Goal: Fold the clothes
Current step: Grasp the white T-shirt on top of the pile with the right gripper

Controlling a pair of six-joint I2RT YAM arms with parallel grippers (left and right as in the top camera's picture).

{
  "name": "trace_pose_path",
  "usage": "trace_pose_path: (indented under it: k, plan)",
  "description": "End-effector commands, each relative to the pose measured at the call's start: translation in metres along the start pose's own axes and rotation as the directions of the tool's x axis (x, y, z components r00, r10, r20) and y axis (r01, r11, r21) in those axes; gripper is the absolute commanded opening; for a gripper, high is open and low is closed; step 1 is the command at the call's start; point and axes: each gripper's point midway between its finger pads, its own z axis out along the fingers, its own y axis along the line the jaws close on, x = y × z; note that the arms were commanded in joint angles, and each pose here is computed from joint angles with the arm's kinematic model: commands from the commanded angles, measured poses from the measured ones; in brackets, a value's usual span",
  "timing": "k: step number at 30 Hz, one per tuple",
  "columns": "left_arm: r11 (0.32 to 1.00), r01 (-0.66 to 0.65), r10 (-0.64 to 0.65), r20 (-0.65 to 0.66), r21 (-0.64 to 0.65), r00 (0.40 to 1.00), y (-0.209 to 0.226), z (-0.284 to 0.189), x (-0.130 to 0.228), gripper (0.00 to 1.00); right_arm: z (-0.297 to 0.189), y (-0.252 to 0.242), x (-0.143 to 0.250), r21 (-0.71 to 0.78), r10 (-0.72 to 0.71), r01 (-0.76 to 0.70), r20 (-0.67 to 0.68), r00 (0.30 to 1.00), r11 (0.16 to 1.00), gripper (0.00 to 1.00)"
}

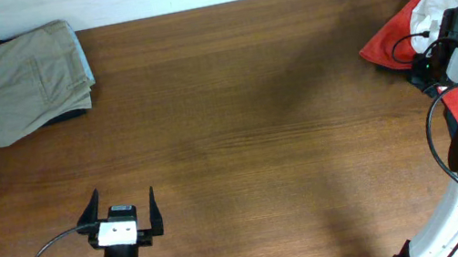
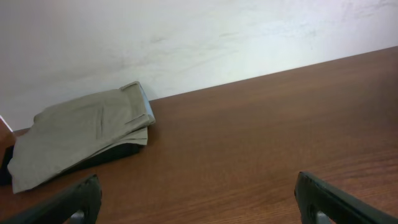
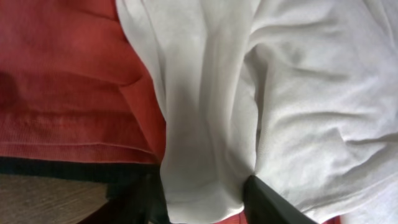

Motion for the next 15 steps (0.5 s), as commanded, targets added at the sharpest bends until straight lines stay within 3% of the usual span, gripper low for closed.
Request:
trace_pose_path:
  k: [1, 5, 8, 15]
  plan:
    - [1.0, -0.006, 0.005, -0.004, -0.009, 1.0, 0.0017, -0.0001, 0.0019, 0.99, 0.002, -0.0002, -0.0025, 0.007, 0.003, -0.003, 0.004, 1.0, 1.0, 0.43]
    - [1.0, -0.006, 0.005, -0.004, -0.009, 1.0, 0.0017, -0.0001, 0.0019, 0.99, 0.0018, -0.0003, -0.0029, 0.008, 0.003, -0.003, 0.005, 1.0, 1.0, 0.31]
    - [1.0, -0.005, 0.005, -0.004, -0.009, 1.0, 0.0017, -0.0001, 0.0019, 0.99, 0.0018, -0.0003, -0.003, 0.008, 0.003, -0.003, 0.005, 1.0, 1.0, 0.28]
    - [1.0, -0.006, 0.005, -0.004, -0.009, 1.0, 0.0017, -0.0001, 0.0019, 0.99, -0.004, -0.0017, -0.0104, 0.01, 0.028, -0.028, 0.027, 0.999, 1.0, 0.27]
